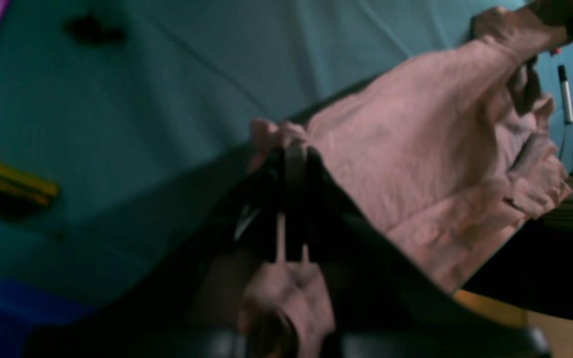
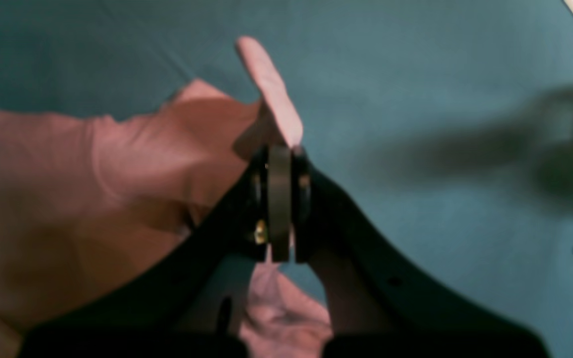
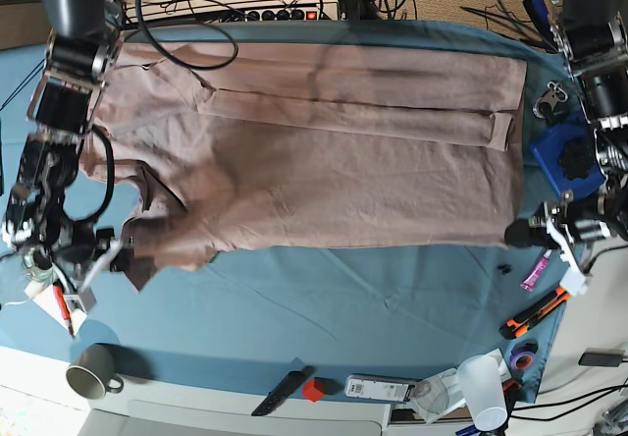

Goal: Fold the T-shirt properly
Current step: 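Lift the hem with both grippers and fold it over toward the collar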

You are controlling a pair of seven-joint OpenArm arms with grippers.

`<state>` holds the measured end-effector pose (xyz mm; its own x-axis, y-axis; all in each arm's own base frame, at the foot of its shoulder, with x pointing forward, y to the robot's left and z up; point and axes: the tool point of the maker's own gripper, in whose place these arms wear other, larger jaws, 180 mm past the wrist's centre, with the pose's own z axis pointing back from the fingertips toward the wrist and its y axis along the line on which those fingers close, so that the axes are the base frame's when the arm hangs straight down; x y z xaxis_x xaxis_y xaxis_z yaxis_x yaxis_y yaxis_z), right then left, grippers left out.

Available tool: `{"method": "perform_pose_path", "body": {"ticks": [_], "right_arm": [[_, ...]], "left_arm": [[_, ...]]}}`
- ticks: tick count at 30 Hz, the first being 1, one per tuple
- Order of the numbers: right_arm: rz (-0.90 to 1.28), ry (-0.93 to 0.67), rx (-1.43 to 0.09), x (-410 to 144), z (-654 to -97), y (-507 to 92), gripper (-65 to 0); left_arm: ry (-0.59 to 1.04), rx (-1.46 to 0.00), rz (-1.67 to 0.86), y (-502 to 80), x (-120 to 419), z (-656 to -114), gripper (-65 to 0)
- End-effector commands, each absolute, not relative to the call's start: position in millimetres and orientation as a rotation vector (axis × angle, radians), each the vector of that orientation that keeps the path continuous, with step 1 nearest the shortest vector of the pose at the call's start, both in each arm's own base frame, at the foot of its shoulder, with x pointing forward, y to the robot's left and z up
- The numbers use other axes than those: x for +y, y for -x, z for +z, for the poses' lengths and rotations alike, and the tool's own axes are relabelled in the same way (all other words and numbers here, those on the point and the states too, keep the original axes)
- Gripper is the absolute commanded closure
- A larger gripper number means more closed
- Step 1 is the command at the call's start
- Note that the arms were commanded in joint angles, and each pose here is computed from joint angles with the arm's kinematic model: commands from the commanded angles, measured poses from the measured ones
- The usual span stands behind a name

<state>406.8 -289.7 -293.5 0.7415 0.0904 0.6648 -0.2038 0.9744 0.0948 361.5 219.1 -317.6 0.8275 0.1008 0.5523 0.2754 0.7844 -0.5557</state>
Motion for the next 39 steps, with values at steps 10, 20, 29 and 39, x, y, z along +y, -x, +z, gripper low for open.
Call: {"method": "perform_pose_path", "body": {"ticks": [10,20,29,39], "right_arm": [[0.118,-0.226,-0.817,-312.0,-274.2,-367.3,0.0],[0.095,-0.205,-0.86,-328.0,-272.1,-321.9,0.0],[0.1,-0.226,-0.858,-332.0,-275.2,-289.6,0.0],[0.098,-0.182,-0.825,-340.4,-275.6,-246.6,0.0]], "left_arm": [[0.717,-0.632,-0.174,-337.2,208.8,-312.3,0.0],[0.628,-0.697,-0.254,-306.6,211.1,-296.3,0.0],[0.655,-0.691,-0.199,-282.5,218.9,-302.5,0.0],[0.667,-0.645,-0.183,-265.9,216.9,-316.2,0.0]]}}
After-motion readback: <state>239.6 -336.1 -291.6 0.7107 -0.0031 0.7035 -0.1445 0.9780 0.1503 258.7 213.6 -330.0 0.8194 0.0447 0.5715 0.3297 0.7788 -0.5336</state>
